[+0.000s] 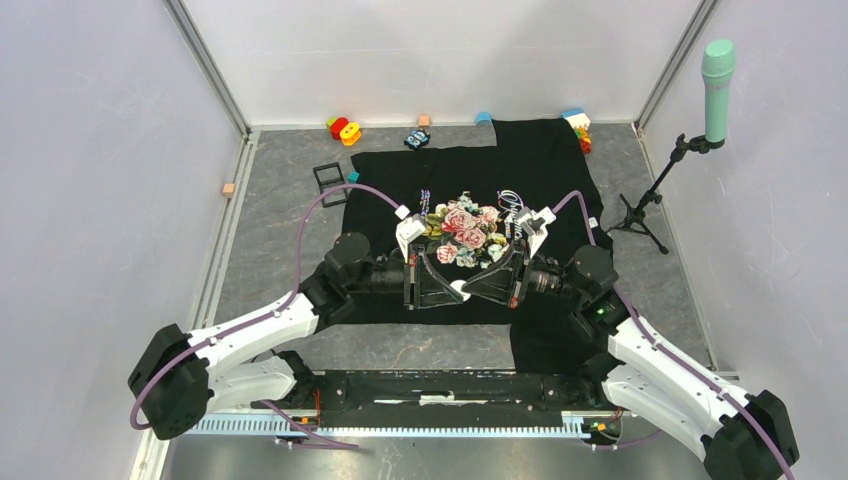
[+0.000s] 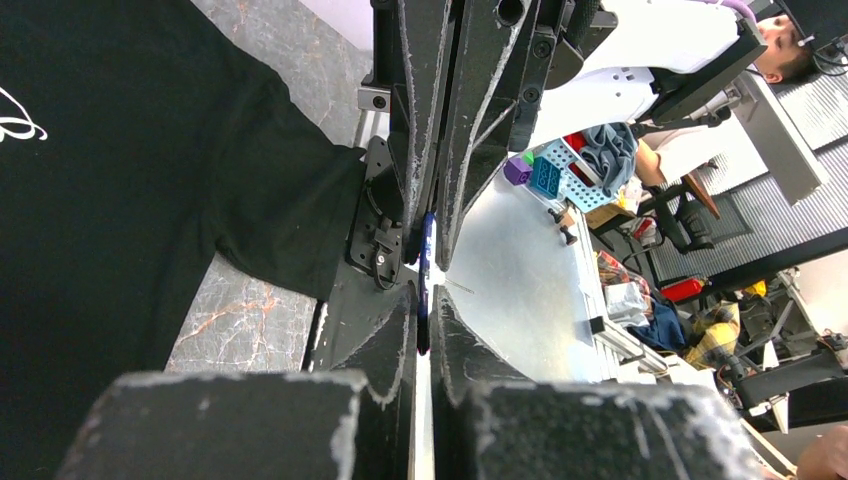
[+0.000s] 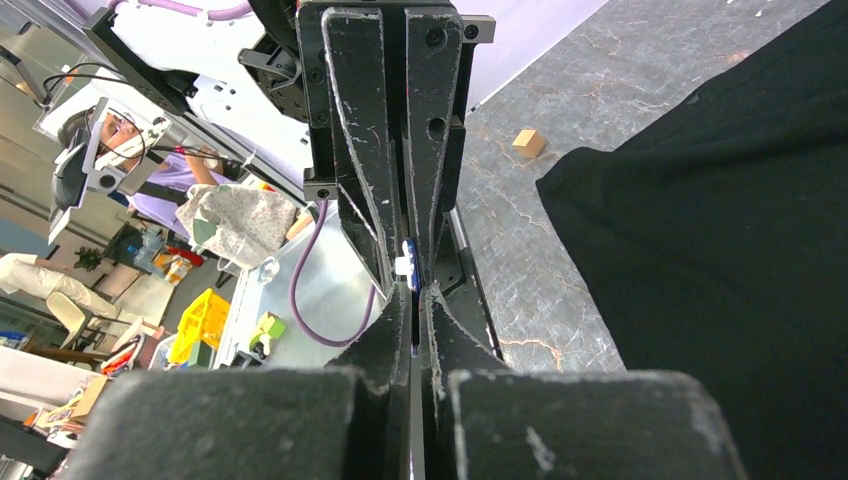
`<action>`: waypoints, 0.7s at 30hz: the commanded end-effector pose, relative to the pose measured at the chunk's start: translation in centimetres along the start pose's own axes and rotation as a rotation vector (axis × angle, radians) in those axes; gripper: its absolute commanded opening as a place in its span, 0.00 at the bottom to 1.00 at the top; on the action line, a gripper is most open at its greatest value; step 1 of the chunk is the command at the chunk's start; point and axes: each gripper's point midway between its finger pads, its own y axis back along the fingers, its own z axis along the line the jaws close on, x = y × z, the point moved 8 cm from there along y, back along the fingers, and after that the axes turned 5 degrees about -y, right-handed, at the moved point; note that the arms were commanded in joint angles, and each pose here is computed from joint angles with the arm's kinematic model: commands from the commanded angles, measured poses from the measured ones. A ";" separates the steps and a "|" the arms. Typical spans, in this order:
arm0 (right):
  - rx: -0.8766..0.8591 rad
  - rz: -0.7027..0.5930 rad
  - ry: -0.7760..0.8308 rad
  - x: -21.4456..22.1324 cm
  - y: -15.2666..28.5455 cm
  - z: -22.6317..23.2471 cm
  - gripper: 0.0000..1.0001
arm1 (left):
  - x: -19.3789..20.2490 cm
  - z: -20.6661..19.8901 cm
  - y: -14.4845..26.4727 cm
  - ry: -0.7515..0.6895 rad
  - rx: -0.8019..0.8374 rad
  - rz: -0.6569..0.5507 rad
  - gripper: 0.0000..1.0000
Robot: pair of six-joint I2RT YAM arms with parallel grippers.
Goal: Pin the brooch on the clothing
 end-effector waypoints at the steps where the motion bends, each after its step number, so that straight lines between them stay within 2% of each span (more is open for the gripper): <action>1: -0.048 -0.023 0.049 -1.2 -0.2 1.1 0.00 | -0.2 0.0 0.0 -0.003 -0.003 -0.038 0.02; 3: -0.044 -0.021 0.048 -1.2 -0.2 1.0 0.04 | -0.2 0.0 0.1 -0.005 -0.007 -0.042 0.02; 8: 0.003 -0.018 0.059 -1.4 -0.3 0.7 0.31 | 0.0 0.4 0.1 0.004 -0.037 -0.041 0.02; 10: 0.081 -0.020 0.078 -1.8 -0.3 0.0 0.42 | 0.2 0.6 0.2 0.014 -0.063 -0.030 0.02; 12: 0.244 -0.005 0.099 -2.1 0.0 -1.3 0.53 | 0.4 1.1 0.2 0.025 -0.103 -0.018 0.02; 16: 0.618 0.063 0.124 -2.5 1.7 -4.0 0.62 | 0.8 1.6 0.2 0.055 -0.147 -0.003 0.02; 21: 0.832 0.092 0.192 -3.1 3.1 -5.8 0.64 | 0.9 2.8 0.2 0.085 -0.279 0.070 0.02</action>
